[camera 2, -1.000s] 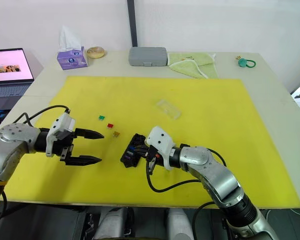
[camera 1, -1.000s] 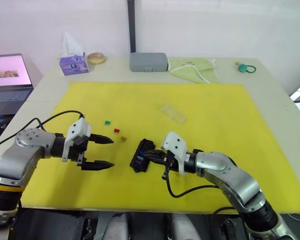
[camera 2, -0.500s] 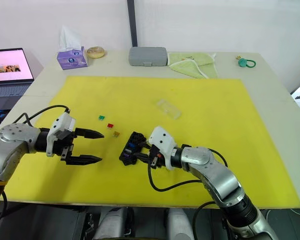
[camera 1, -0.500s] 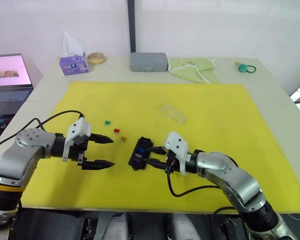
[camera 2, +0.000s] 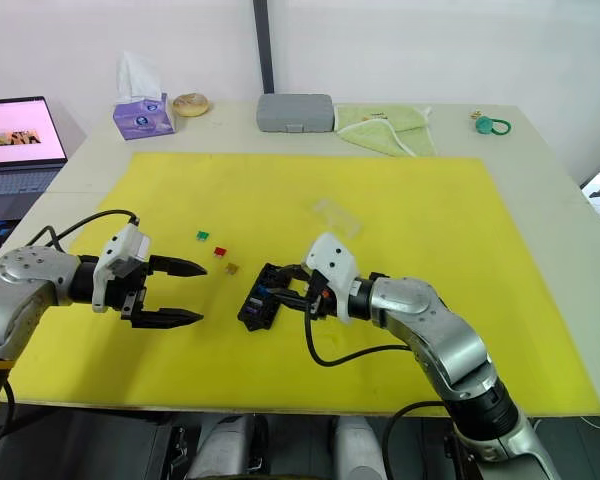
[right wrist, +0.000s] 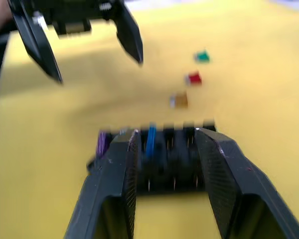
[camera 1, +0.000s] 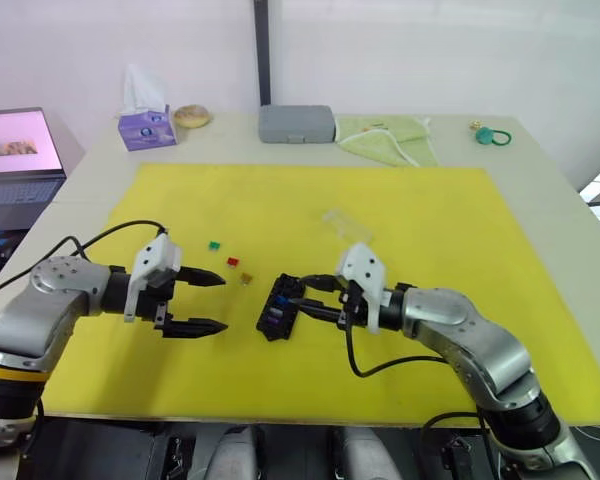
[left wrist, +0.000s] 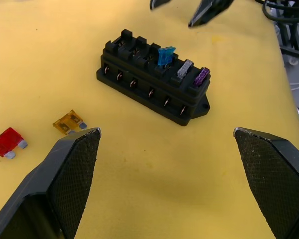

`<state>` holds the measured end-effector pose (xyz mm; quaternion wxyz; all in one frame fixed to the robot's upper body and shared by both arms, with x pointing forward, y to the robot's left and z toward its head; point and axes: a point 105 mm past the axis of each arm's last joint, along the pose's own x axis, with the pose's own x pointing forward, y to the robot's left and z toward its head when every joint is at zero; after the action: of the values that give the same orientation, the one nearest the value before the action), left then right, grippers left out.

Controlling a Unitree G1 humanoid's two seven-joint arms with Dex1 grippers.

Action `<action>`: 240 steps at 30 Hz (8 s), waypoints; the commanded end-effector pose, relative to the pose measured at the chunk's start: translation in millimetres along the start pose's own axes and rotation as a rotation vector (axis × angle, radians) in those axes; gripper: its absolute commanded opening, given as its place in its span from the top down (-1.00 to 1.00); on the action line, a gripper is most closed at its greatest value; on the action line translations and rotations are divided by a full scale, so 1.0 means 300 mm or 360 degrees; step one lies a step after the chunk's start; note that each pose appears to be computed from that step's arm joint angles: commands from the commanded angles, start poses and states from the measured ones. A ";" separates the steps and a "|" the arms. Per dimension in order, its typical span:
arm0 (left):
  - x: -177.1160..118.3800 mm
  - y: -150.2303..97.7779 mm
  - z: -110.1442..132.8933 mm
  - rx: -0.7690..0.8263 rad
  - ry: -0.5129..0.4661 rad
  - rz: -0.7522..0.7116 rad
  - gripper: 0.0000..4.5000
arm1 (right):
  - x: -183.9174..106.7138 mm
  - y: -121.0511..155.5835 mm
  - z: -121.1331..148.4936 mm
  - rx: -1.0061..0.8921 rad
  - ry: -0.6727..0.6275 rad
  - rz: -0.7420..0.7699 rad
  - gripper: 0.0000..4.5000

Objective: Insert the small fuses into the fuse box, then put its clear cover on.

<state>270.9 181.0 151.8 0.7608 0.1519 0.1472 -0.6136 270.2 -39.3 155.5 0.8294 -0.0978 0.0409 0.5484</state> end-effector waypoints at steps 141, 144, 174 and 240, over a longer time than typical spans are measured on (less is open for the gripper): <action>0.112 0.351 -0.208 -0.1049 -0.0323 0.0387 0.97 | -0.288 -0.161 0.172 0.0021 -0.0007 -0.0434 -1.00; 0.079 0.364 -0.187 -0.1043 -0.0392 0.0414 0.97 | -0.291 -0.170 0.164 0.0026 0.0003 -0.0441 -1.00; -0.156 0.199 0.389 -0.0386 -0.0975 0.0109 0.97 | -0.109 -0.184 0.351 0.0516 -0.0322 -0.0008 -1.00; -0.249 0.103 -0.126 -0.0760 0.0100 0.0120 -0.99 | -0.218 0.029 0.135 0.0157 0.0282 0.0323 -1.00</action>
<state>288.1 268.9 149.0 0.8095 -0.0192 0.2912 -0.5095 236.0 -87.3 197.0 0.7666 -0.0873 0.1716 0.6125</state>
